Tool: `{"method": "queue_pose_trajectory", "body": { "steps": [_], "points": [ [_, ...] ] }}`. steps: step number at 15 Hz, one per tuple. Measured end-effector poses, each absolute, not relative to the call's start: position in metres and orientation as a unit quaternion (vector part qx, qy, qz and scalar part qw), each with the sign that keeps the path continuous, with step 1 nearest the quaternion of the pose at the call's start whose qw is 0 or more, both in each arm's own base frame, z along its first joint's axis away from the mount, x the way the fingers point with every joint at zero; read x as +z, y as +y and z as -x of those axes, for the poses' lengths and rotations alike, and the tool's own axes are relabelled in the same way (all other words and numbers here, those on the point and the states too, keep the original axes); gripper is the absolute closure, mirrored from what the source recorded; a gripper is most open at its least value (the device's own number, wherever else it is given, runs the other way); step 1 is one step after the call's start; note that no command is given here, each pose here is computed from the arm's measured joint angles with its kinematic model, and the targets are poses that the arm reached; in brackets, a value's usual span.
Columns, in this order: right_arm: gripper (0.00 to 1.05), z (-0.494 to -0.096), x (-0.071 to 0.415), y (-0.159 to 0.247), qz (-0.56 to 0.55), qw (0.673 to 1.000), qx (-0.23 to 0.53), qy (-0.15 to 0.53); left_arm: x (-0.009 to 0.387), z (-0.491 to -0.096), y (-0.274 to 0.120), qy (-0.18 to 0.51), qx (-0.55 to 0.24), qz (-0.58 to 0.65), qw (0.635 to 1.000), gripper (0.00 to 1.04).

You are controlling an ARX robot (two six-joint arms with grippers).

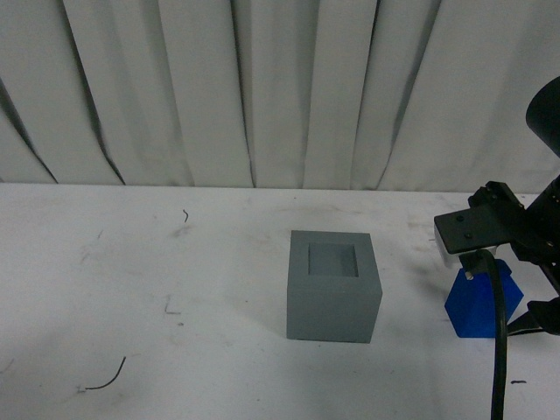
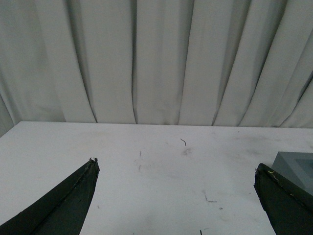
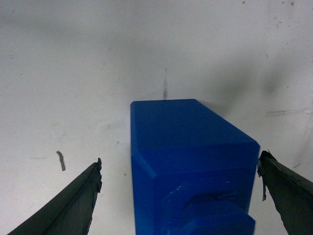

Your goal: Insert blue part into gray base

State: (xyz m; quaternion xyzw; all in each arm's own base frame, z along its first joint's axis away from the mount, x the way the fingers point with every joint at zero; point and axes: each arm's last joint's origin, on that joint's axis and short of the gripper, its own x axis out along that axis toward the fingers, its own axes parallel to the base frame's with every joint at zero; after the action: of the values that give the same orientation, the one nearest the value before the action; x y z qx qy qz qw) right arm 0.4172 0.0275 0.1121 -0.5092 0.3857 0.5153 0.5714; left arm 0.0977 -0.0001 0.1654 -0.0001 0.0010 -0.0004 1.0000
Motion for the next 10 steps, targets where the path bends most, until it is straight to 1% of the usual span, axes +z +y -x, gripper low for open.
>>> {"method": "queue_pose_trajectory", "body": {
  "steps": [1, 4, 5, 6, 7, 8, 10],
  "points": [
    [0.13, -0.419, 0.112, 0.031, 0.512, 0.571, 0.516, 0.381, 0.165, -0.098, 0.0, 0.001, 0.0, 0.0, 1.0, 0.07],
    [0.49, -0.421, 0.112, 0.036, 0.514, 0.569, 0.519, 0.377, 0.165, -0.098, 0.0, 0.001, 0.0, 0.0, 1.0, 0.07],
    [0.55, -0.421, 0.113, 0.036, 0.515, 0.57, 0.519, 0.376, 0.165, -0.098, 0.0, 0.001, 0.0, 0.0, 1.0, 0.07],
    [0.57, -0.421, 0.114, 0.036, 0.513, 0.57, 0.52, 0.376, 0.165, -0.098, 0.0, 0.001, 0.0, 0.0, 1.0, 0.07],
    [0.58, -0.415, 0.126, 0.036, 0.498, 0.575, 0.523, 0.385, 0.165, -0.098, 0.0, 0.001, -0.001, 0.0, 1.0, 0.07],
    [0.58, -0.41, 0.171, 0.036, 0.486, 0.589, 0.525, 0.376, 0.165, -0.098, 0.0, 0.001, 0.0, 0.0, 1.0, 0.07],
    [0.58, -0.408, 0.197, 0.042, 0.495, 0.592, 0.521, 0.364, 0.165, -0.098, 0.0, 0.001, 0.0, 0.0, 1.0, 0.07]
  ]
}}
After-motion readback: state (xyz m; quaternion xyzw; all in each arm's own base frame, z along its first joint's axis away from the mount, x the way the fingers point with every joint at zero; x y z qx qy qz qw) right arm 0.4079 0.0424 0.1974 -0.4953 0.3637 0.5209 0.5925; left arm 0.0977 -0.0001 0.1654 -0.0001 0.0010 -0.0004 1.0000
